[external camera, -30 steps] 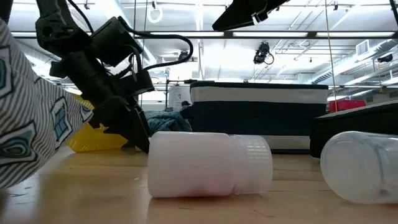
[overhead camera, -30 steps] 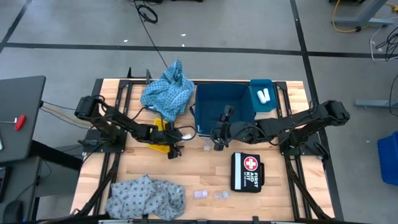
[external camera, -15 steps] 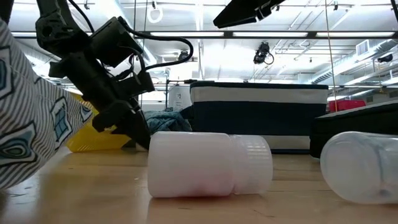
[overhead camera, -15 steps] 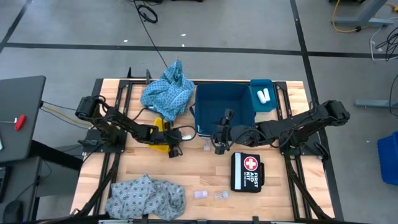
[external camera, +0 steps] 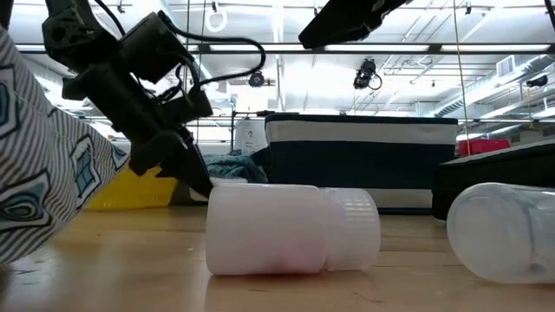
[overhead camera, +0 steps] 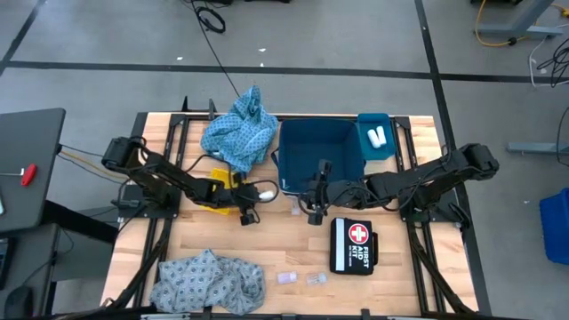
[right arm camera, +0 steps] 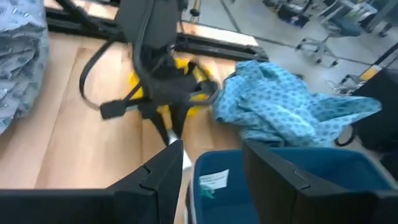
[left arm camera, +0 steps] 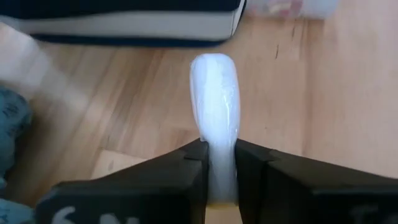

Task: Pick & place medical supplies in basket/bin
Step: Put the white rolled gauze into the blue bin

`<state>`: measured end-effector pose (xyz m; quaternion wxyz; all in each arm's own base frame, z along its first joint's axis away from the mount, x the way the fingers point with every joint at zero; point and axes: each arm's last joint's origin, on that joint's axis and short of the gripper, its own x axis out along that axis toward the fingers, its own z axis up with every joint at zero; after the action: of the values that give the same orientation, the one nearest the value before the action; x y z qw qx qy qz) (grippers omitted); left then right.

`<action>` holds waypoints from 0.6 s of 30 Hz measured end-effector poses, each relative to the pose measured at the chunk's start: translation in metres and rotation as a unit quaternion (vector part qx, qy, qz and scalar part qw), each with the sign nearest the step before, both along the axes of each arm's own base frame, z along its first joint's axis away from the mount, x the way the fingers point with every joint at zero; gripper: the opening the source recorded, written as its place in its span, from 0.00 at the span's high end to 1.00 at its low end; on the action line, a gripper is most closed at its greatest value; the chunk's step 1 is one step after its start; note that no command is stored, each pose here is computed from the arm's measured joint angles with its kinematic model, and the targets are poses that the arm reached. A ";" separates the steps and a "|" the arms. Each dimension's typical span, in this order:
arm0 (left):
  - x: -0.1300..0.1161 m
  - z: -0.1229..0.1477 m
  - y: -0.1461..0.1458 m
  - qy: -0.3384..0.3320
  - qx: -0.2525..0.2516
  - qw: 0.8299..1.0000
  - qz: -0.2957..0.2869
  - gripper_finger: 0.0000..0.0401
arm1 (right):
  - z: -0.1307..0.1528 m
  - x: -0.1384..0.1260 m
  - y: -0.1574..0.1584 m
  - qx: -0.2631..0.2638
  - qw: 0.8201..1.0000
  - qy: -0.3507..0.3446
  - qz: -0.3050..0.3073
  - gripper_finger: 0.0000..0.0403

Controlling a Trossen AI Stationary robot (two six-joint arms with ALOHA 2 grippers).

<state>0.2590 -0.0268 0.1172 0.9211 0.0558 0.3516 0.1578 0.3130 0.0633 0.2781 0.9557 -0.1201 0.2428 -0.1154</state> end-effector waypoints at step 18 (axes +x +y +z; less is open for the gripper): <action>-0.017 0.055 -0.025 -0.097 0.037 0.994 -0.039 0.89 | -0.009 0.007 0.002 0.039 0.999 -0.004 0.029 0.57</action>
<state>0.2423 -0.0520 0.1718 0.9535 0.0881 0.2520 0.1395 0.3200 0.0651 0.2692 0.9636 -0.0889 0.2394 -0.0788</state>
